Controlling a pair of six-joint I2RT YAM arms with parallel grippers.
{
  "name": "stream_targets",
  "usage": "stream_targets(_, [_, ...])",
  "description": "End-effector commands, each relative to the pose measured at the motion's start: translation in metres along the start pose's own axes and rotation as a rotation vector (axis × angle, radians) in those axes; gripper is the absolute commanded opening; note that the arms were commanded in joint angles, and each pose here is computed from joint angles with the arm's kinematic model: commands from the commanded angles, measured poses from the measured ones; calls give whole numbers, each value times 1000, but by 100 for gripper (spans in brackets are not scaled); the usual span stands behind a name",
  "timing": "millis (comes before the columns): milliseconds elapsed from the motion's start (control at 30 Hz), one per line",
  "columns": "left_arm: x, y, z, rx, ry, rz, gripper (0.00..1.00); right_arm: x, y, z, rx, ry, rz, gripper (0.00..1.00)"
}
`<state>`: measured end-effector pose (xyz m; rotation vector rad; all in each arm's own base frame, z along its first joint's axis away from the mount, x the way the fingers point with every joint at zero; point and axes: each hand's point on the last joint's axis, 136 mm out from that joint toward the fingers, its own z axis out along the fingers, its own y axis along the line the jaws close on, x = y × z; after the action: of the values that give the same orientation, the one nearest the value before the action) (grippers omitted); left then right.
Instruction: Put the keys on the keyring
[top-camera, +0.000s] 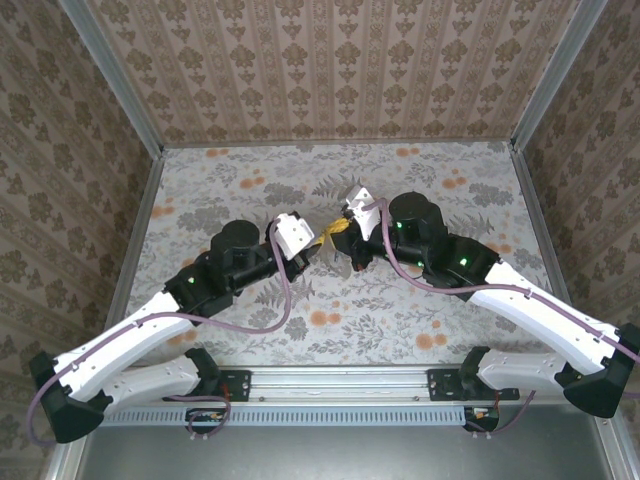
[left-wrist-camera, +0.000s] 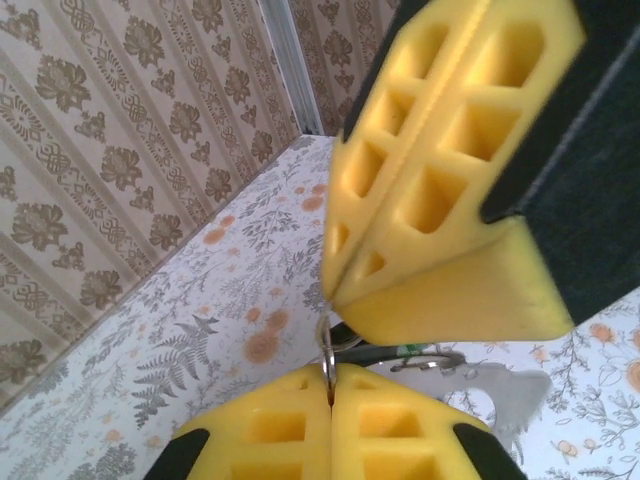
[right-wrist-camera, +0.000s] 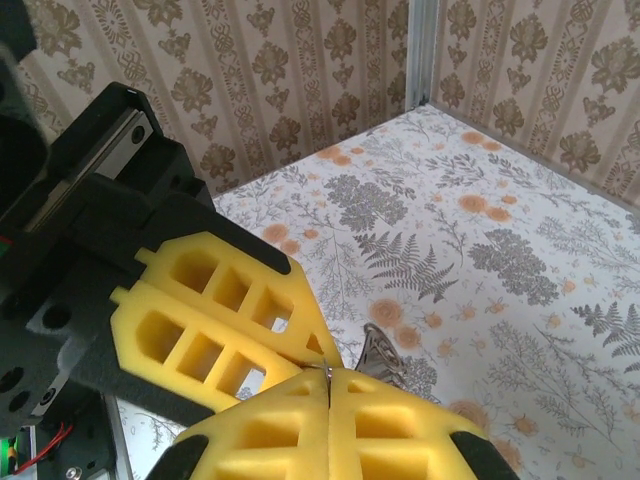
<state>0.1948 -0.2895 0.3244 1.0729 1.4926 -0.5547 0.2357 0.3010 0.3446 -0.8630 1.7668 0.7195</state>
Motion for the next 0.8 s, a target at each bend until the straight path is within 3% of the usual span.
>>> stream_targets(0, [-7, 3, 0, 0, -25, -2, 0, -10, 6, -5, -30, -48, 10, 0])
stream_targets(300, [-14, -13, -17, 91, -80, 78, 0, -4, 0, -7, -6, -25, 20, 0])
stream_targets(767, [-27, -22, -37, 121, -177, 138, 0, 0, -9, -7, 21, -7, 65, 0])
